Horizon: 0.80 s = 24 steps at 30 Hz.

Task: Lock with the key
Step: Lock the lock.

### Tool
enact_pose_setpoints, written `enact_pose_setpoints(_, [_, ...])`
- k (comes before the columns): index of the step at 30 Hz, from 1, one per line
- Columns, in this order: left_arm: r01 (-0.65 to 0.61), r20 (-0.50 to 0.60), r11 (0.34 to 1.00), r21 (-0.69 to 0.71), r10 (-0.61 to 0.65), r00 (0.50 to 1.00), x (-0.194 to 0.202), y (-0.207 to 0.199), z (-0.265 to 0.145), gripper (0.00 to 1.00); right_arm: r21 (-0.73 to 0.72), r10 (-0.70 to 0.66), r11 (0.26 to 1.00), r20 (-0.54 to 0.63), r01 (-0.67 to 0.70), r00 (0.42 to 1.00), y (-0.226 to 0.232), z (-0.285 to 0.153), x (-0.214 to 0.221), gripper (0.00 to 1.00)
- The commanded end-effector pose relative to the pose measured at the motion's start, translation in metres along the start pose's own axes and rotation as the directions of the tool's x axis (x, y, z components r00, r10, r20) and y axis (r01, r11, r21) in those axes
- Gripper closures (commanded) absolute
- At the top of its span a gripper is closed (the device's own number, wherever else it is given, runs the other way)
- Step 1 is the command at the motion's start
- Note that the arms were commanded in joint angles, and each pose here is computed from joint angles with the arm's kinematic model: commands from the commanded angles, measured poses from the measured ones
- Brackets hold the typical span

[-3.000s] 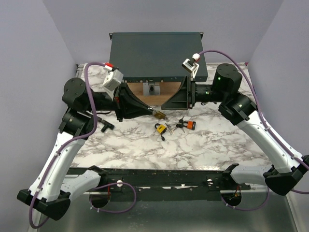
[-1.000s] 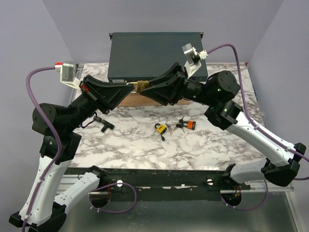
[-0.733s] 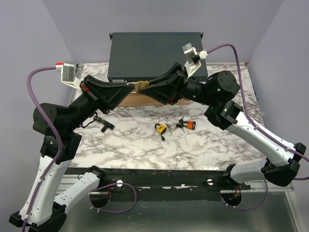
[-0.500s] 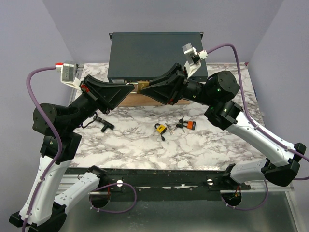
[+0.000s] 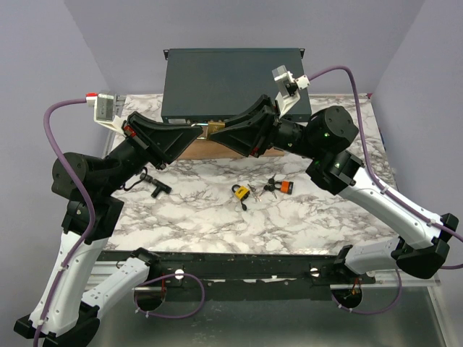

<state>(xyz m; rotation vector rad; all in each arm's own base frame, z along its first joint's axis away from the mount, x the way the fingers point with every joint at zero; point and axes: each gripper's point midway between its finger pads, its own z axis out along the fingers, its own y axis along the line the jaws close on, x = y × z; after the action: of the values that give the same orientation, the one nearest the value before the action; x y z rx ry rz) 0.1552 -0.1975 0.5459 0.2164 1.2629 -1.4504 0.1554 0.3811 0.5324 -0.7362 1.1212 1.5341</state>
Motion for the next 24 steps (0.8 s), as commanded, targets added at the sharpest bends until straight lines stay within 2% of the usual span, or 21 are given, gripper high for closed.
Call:
enact_pose_setpoints(1, [-0.005, 0.005, 1.000, 0.010, 0.005, 1.000, -0.002, -0.002, 0.001, 1.00, -0.021, -0.039, 0.999, 0.044, 0.040, 0.998, 0.016, -0.003, -0.020, 0.76])
enact_pose_setpoints(6, [-0.013, -0.005, 1.000, 0.009, 0.013, 1.000, -0.001, -0.002, 0.001, 1.00, -0.012, -0.046, 0.999, 0.037, 0.046, 0.998, 0.017, -0.007, -0.019, 0.79])
enact_pose_setpoints(8, [-0.019, -0.018, 1.000, 0.019, 0.019, 1.000, 0.002, -0.003, 0.001, 1.00, -0.023, -0.045, 0.999, 0.033, 0.046, 0.998, 0.020, -0.008, -0.020, 0.89])
enact_pose_setpoints(9, [-0.020, -0.024, 1.000, 0.023, 0.021, 1.000, 0.002, -0.003, 0.001, 1.00, -0.025, -0.039, 0.999, 0.030, 0.040, 0.999, 0.021, -0.008, -0.020, 0.97])
enact_pose_setpoints(11, [-0.010, -0.055, 1.000, 0.008, 0.010, 0.998, 0.009, 0.001, 0.001, 1.00, -0.031, -0.034, 0.999, 0.023, 0.035, 0.999, 0.024, -0.010, -0.021, 0.99])
enact_pose_setpoints(17, [-0.048, -0.121, 0.999, -0.009, 0.046, 0.992, 0.020, 0.003, -0.007, 0.72, -0.044, -0.017, 0.999, 0.000, 0.017, 1.000, 0.033, -0.019, -0.019, 0.99])
enact_pose_setpoints(24, [-0.092, -0.203, 0.996, 0.005, 0.091, 0.975, 0.034, -0.005, -0.022, 0.67, -0.056, 0.006, 0.998, -0.049, -0.008, 0.999, 0.044, -0.034, -0.010, 0.99])
